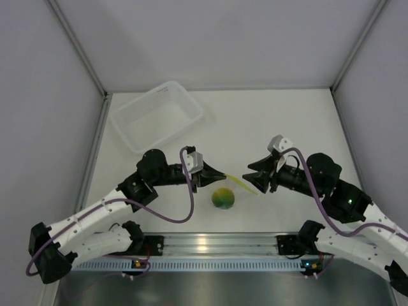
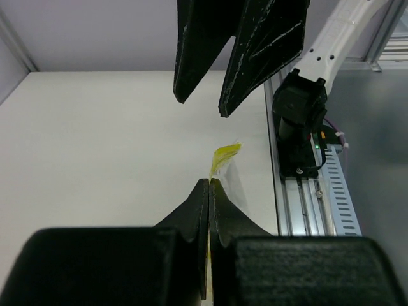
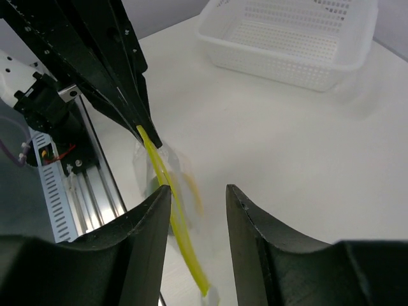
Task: Open the zip-top bag and remove the fake food
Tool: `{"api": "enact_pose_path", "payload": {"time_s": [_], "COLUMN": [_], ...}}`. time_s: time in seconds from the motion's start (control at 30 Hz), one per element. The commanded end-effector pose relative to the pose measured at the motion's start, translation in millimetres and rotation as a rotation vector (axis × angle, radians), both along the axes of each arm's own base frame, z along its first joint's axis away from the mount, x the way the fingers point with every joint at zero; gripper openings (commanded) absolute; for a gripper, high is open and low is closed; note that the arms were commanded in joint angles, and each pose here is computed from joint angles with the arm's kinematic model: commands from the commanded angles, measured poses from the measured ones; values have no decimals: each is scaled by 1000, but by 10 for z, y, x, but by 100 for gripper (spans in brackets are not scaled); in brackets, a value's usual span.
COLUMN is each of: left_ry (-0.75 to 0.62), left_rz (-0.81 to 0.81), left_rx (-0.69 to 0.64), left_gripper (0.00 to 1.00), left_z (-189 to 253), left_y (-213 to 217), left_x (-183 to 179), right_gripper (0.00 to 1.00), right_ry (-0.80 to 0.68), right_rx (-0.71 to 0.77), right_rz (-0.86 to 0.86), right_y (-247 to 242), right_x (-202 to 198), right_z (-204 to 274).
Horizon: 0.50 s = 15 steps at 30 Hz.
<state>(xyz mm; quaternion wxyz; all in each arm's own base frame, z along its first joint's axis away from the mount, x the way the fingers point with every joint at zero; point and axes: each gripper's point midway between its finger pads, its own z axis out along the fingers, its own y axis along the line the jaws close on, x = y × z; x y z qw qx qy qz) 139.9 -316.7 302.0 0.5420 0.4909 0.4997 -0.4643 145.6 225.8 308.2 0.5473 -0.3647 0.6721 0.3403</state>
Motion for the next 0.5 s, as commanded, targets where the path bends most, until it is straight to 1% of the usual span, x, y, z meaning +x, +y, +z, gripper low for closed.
{"api": "enact_pose_path", "payload": {"time_s": [0.0, 0.2, 0.37, 0.47], "left_ry": [-91, -106, -89, -78], "left_rz": [-96, -175, -210, -204], "left_rx": [-42, -36, -27, -24], "left_gripper": [0, 0, 0, 0], "left_z": [246, 221, 201, 197], "left_y": [-7, 17, 31, 35], "left_x": [-133, -223, -217, -177], "right_gripper": [41, 39, 37, 36], "right_ry": [-23, 16, 19, 20], "right_rx": [59, 29, 27, 28], "right_rz": [56, 130, 153, 179], "right_y": [67, 161, 187, 204], "right_x": [-74, -158, -184, -224], "right_z": [214, 43, -14, -25]}}
